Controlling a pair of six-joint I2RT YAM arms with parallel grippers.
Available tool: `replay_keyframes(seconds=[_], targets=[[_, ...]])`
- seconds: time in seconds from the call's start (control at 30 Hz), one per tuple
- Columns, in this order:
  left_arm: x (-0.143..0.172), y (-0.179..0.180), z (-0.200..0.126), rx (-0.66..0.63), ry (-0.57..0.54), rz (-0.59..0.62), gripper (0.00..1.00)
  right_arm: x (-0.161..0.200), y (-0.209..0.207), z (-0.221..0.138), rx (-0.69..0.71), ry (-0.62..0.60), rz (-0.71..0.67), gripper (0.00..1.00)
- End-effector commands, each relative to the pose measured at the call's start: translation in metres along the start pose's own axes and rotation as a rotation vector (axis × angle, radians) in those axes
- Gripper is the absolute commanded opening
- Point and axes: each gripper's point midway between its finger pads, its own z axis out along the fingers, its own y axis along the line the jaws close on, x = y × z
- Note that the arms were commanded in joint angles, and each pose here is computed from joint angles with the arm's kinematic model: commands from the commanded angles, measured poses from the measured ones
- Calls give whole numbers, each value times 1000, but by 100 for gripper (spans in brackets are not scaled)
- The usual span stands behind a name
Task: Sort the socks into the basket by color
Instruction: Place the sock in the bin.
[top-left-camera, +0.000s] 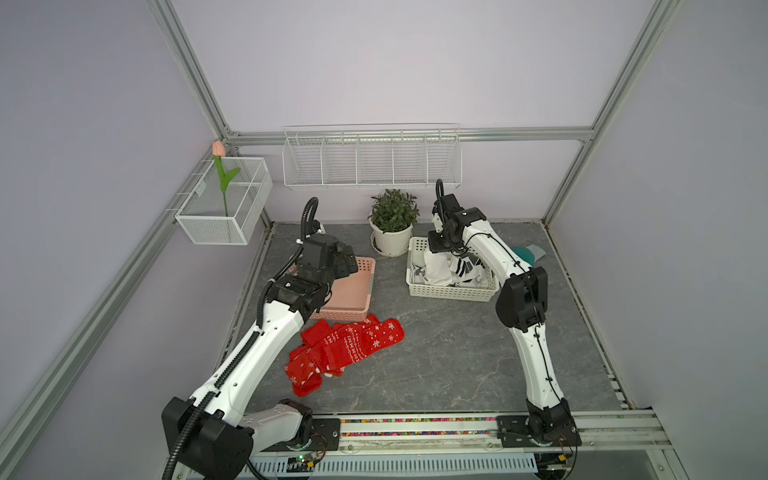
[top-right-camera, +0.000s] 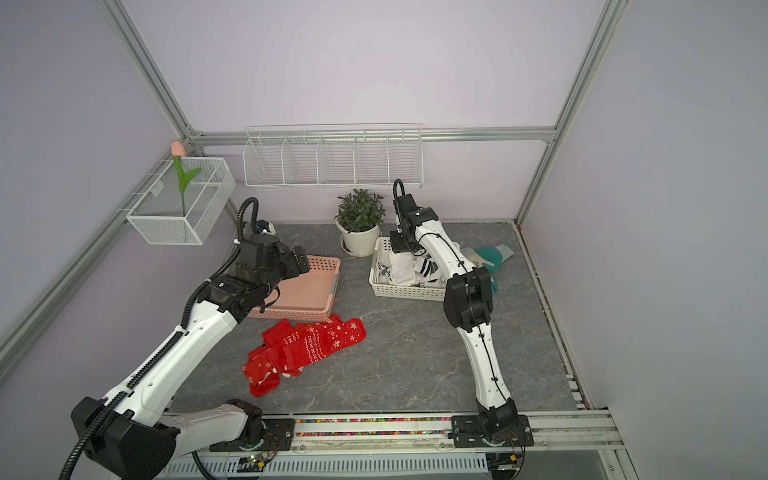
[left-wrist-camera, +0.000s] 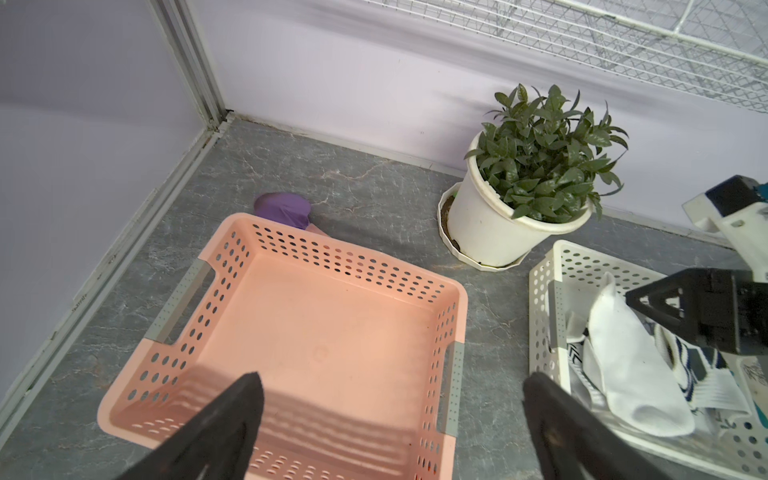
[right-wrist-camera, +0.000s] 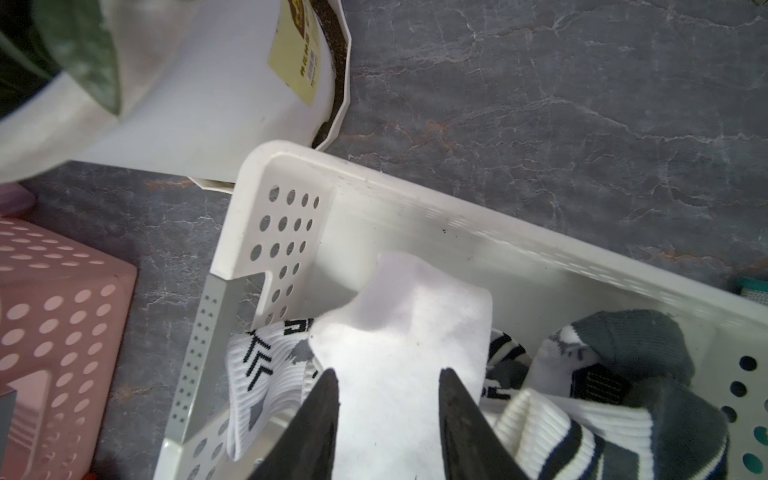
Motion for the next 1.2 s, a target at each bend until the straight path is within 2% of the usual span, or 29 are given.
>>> replay_keyframes(seconds=[0.0, 0.2, 0.47, 0.67, 0.77, 0.9, 1.07, 1.17], targets=[[3, -7, -15, 5, 44, -11, 100, -10, 0, -29, -4, -72, -1, 43], [34, -21, -34, -25, 142, 42, 100, -2, 8, -58, -63, -128, 16, 45], [89, -48, -36, -62, 297, 167, 99, 34, 5, -88, -90, -164, 34, 46], [145, -66, -26, -27, 478, 215, 93, 61, 0, -112, -100, -185, 43, 47], [174, -67, -19, -61, 552, 295, 92, 70, -2, -121, -100, -201, 50, 48], [208, -84, -17, -9, 633, 392, 90, 78, -6, -128, -86, -205, 46, 48], [234, -96, -9, 41, 702, 419, 86, 82, -7, -130, -84, -201, 48, 48], [248, -96, -5, 42, 746, 434, 79, 83, -7, -132, -88, -205, 53, 48]])
